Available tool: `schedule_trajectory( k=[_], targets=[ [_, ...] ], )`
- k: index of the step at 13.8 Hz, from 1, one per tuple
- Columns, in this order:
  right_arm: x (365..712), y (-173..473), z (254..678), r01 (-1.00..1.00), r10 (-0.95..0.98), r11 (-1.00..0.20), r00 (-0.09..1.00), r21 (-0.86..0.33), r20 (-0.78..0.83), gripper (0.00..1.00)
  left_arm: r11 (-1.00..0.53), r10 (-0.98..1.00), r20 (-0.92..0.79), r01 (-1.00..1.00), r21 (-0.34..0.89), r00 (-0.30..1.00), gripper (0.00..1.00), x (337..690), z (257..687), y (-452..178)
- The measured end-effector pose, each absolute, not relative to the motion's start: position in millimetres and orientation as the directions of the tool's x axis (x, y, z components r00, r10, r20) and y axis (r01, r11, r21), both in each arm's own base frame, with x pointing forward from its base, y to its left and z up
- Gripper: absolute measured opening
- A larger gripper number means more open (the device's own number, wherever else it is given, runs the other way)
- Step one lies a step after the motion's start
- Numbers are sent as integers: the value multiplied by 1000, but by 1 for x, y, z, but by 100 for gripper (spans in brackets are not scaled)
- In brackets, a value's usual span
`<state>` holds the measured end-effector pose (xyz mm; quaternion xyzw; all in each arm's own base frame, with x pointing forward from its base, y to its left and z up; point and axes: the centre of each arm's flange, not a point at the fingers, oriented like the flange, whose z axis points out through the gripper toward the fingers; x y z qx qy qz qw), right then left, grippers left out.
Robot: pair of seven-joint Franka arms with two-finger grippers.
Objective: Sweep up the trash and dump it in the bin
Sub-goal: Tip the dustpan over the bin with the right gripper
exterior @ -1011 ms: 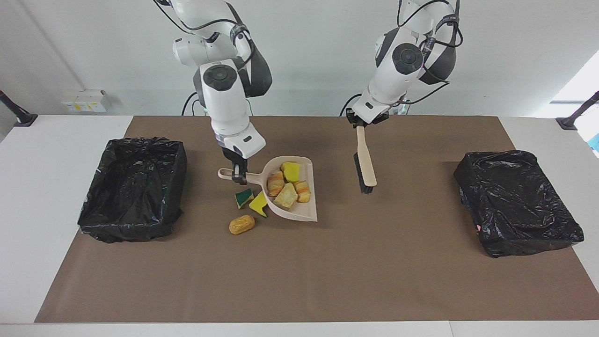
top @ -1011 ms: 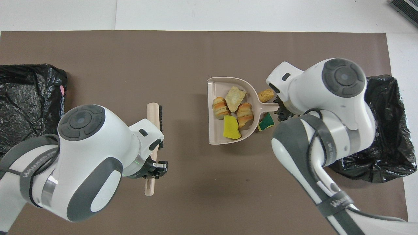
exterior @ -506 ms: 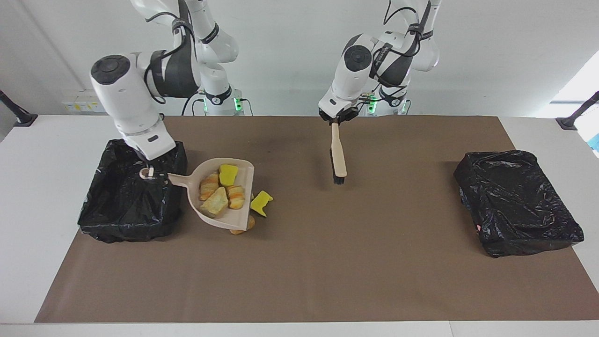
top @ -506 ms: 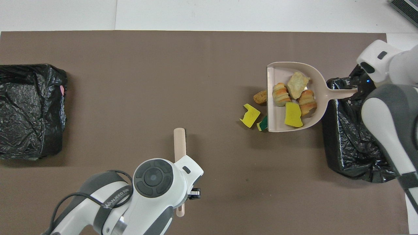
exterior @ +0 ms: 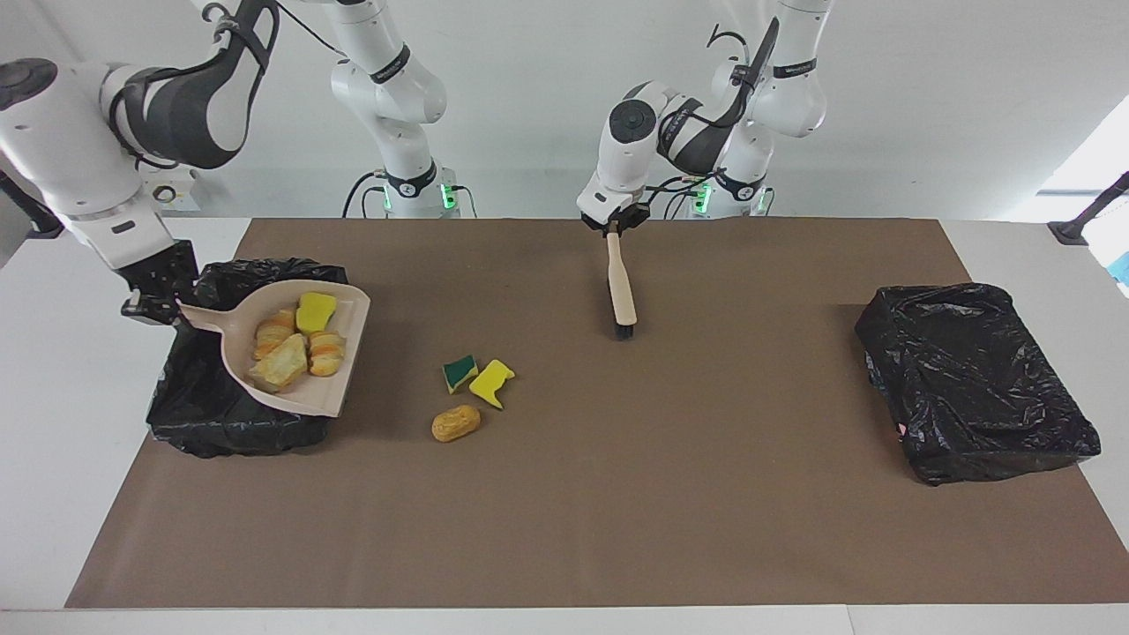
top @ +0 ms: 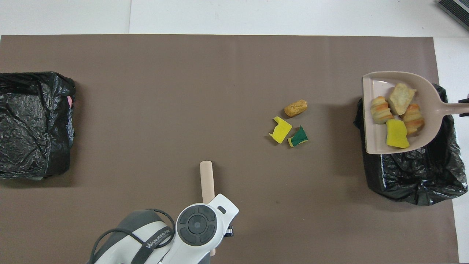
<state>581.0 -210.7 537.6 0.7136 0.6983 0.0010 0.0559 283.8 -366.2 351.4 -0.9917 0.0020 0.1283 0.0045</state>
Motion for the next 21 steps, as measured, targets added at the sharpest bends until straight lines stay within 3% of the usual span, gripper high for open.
schedule_trajectory(
  k=[4, 9, 11, 14, 17, 21],
  targets=[
    [560, -260, 548, 1000, 957, 0, 3, 11, -291, 33, -1000, 1, -250, -1, -9, 968, 27, 281, 346, -366],
    [553, -262, 552, 996, 873, 35, -70, -81, -482, 33, -1000, -19, -248, -20, -4, 969, 27, 283, 341, -366],
    [552, -252, 551, 996, 844, 14, -60, -91, -533, 33, -999, -44, -249, -44, 4, 968, 33, 285, 340, -364],
    [551, -236, 551, 993, 822, 6, -71, -115, -565, 33, -999, -51, -250, -51, 7, 967, 61, 289, 339, -362],
    [553, -216, 568, 993, 791, 42, -98, -106, -604, 33, -1000, -5, -231, 3, 31, 973, 98, 318, 351, -348],
    [542, -193, 609, 997, 778, 61, -76, -45, -624, 33, -997, 71, -154, 77, 31, 986, 100, 391, 381, -295]
  ],
)
